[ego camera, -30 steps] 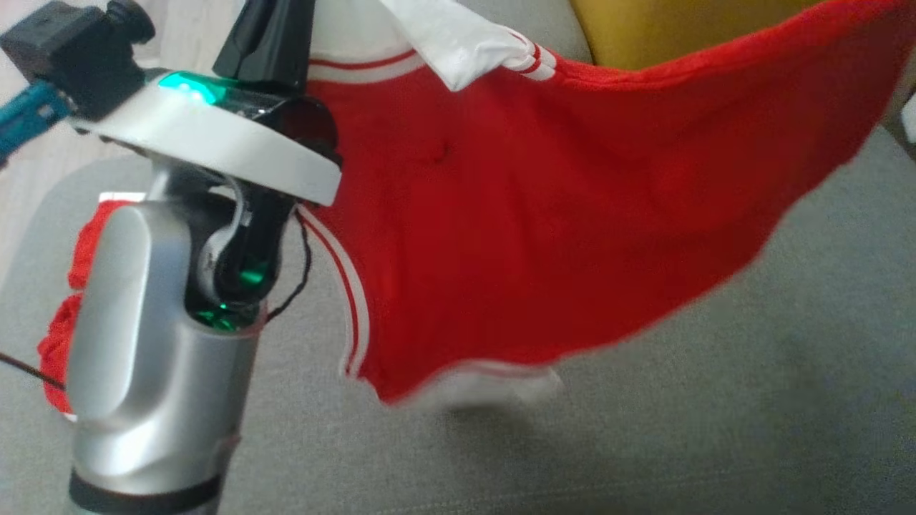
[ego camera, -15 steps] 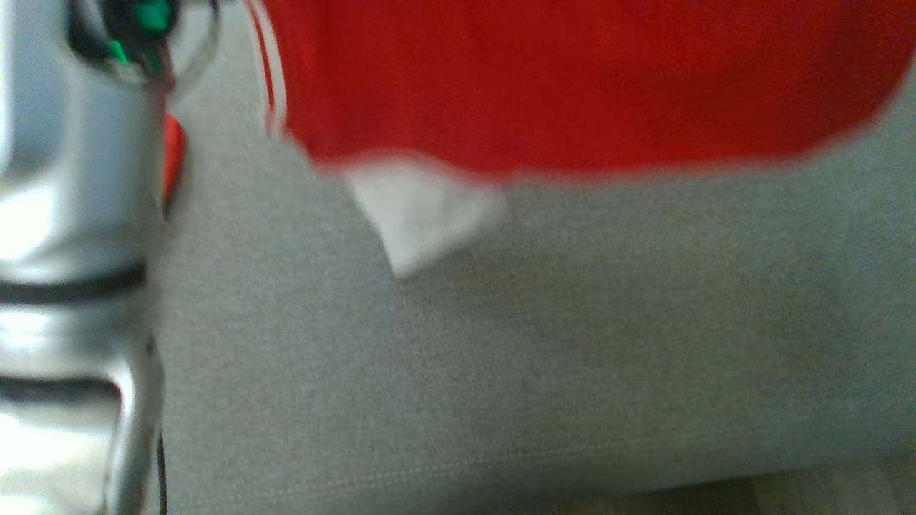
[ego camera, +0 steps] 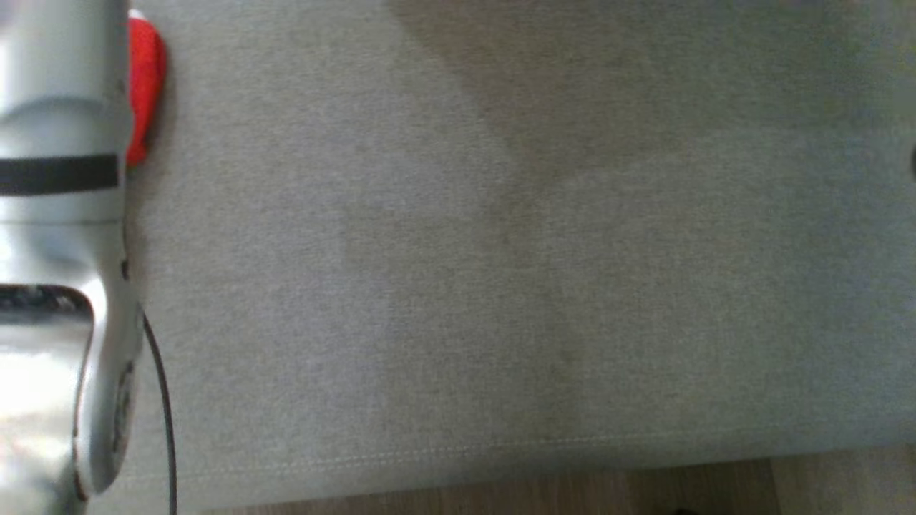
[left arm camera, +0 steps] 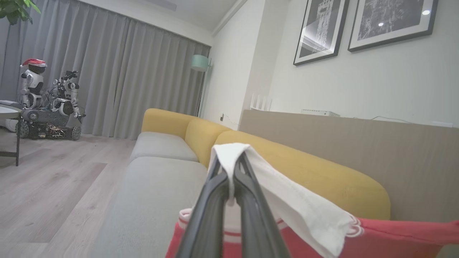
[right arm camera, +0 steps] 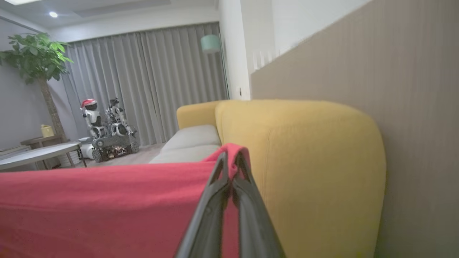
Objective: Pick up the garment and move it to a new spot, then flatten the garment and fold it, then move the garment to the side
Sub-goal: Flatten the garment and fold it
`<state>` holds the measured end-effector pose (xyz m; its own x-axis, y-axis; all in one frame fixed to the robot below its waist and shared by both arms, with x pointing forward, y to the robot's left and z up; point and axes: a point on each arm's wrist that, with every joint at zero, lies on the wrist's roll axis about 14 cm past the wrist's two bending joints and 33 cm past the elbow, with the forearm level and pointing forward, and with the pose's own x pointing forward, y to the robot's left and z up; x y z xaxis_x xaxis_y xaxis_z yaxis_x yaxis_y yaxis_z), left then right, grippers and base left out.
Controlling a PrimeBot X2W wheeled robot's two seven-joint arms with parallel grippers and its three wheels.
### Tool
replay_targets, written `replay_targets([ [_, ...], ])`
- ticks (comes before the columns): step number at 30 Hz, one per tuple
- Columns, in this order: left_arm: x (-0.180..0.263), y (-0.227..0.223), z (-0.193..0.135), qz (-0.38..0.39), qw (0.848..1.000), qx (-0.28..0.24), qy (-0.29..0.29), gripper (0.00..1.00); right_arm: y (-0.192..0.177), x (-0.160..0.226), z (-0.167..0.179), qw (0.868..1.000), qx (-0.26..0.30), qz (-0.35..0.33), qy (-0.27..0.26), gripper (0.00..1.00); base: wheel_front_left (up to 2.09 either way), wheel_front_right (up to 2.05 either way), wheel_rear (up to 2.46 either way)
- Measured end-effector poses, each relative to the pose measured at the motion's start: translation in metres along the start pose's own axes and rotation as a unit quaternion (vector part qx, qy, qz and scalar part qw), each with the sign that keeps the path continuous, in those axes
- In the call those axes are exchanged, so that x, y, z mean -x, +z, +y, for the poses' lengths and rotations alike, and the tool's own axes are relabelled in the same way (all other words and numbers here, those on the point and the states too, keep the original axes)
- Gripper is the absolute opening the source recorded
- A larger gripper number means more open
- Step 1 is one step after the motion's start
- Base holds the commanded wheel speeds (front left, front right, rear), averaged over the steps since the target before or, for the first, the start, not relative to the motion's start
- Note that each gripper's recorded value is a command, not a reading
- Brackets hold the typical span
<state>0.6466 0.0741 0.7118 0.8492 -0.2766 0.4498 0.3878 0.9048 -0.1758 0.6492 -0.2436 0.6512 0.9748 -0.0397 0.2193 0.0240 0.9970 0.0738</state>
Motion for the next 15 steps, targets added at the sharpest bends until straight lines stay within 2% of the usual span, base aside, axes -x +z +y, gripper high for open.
replay_targets([
  [4,0.023,-0.028,0.003,0.038,0.999,-0.004,-0.001,0.00,-0.053,0.019,-0.001,0.998,-0.027,0.053,-0.009,0.00,0.00,0.00,0.00],
  [9,0.077,-0.069,0.004,0.108,0.994,-0.007,0.006,0.00,-0.116,0.070,-0.004,0.988,-0.062,0.136,-0.027,0.00,0.00,0.00,0.00],
  [15,0.167,-0.109,0.014,0.207,0.978,-0.018,0.030,0.00,-0.157,0.136,0.001,0.972,-0.074,0.221,-0.028,0.00,0.00,0.00,0.00],
])
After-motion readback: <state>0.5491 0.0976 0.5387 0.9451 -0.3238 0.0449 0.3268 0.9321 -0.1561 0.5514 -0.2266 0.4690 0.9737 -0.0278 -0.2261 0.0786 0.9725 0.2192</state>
